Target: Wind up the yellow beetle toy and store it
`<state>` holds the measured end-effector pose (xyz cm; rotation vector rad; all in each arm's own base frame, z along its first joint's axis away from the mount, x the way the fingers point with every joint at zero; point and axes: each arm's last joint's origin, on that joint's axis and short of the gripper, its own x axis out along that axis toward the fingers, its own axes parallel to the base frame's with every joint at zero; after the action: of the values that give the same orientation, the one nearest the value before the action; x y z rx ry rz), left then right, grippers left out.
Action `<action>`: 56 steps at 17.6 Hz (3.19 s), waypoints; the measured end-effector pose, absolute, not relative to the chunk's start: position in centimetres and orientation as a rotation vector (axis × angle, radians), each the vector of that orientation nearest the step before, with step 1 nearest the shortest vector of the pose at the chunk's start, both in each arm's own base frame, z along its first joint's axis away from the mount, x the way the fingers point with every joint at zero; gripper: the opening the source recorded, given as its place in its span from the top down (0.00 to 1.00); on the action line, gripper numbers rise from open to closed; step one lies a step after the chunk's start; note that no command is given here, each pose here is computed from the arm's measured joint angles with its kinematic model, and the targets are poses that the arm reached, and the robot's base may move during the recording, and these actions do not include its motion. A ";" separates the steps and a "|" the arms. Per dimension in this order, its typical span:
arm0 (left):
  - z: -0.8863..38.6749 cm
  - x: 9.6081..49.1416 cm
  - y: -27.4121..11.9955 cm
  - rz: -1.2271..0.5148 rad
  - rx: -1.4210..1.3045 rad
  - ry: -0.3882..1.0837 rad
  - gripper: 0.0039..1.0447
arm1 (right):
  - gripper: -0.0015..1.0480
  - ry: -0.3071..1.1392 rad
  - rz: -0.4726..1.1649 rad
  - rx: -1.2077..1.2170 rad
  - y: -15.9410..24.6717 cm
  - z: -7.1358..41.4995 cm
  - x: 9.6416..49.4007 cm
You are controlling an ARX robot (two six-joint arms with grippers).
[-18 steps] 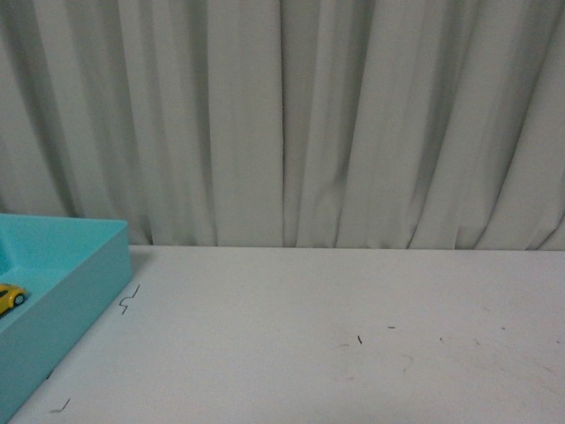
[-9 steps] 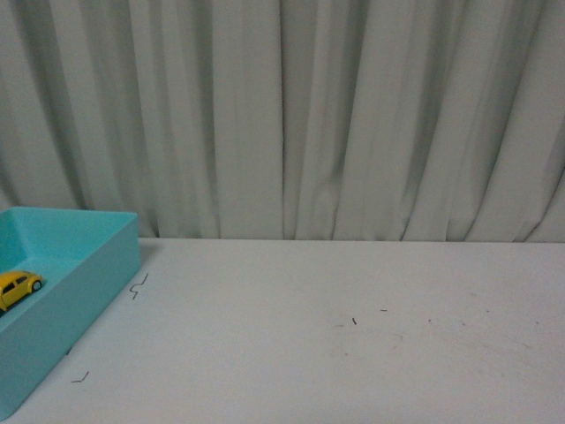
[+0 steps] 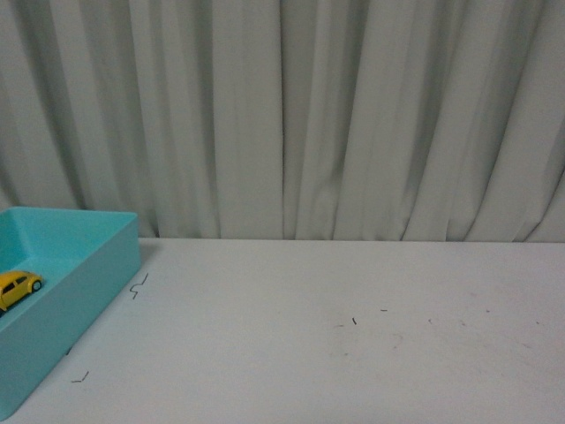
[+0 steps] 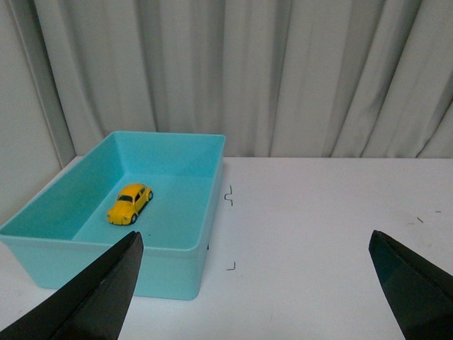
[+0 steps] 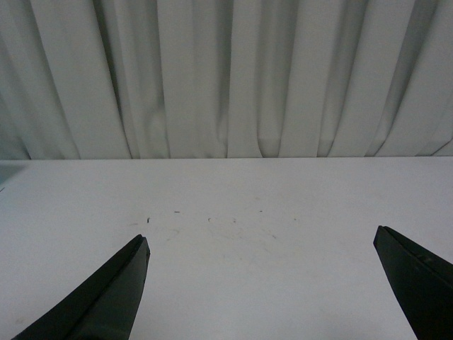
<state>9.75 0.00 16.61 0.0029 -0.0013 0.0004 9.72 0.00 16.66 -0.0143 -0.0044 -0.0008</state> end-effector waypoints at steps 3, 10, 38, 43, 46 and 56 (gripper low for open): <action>16.6 9.7 0.0 0.000 0.003 -0.001 0.06 | 0.06 -0.004 -0.001 -0.014 0.0 16.7 9.7; 16.6 9.7 0.0 0.001 0.003 -0.002 0.06 | 0.06 -0.006 0.000 -0.014 0.0 16.7 9.7; 16.6 9.7 0.0 0.000 0.002 0.004 0.06 | 0.06 -0.001 -0.002 -0.013 0.0 16.6 9.7; 16.6 9.7 0.0 0.000 0.003 0.001 0.06 | 0.06 -0.003 -0.001 -0.014 0.0 16.7 9.7; 16.6 9.7 0.0 0.000 0.003 0.000 0.06 | 0.06 -0.003 -0.001 -0.014 0.0 16.7 9.7; 16.6 9.7 0.0 0.000 0.003 0.000 0.06 | 0.06 -0.003 -0.001 -0.014 0.0 16.7 9.7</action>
<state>9.75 0.00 16.60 0.0029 0.0002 0.0000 9.72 0.00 16.65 -0.0139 -0.0032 -0.0008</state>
